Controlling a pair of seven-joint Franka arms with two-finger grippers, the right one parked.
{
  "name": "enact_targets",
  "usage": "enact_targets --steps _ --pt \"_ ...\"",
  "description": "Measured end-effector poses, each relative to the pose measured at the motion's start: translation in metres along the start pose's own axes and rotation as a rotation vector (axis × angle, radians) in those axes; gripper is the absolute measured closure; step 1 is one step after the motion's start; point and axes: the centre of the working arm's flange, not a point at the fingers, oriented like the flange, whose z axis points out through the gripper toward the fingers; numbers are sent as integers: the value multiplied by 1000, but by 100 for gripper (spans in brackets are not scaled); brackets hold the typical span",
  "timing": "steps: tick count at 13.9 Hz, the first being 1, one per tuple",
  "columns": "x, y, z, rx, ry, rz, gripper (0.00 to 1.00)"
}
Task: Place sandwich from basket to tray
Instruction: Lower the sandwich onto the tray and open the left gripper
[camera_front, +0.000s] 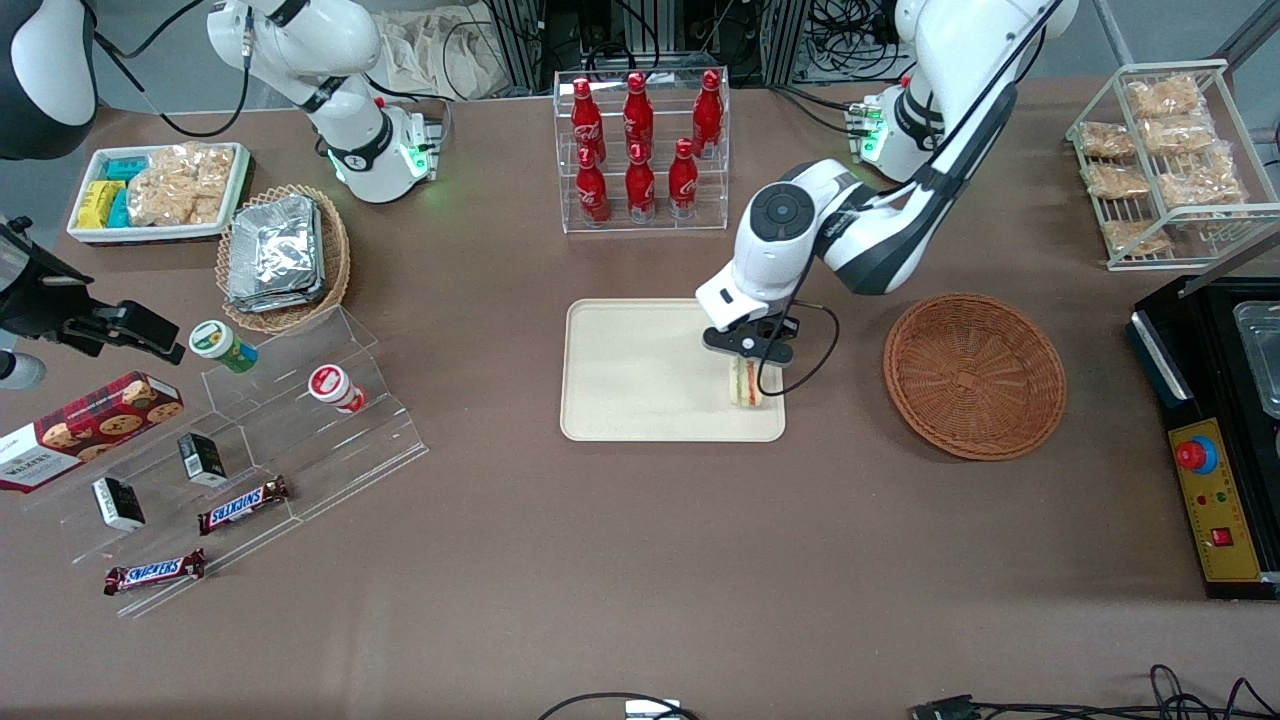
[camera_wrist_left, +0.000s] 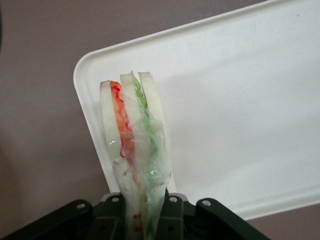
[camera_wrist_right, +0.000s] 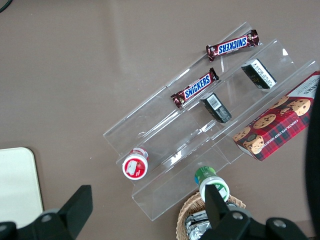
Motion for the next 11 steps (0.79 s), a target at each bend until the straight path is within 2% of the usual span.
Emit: enact_targets --steps 3,8,9,11 --pt "-7 12 30 40 19 -17 81" --pt "-10 17 46 30 8 -8 80" --pt "-11 18 46 30 9 -6 77" --pt "-11 19 46 32 7 -4 58"
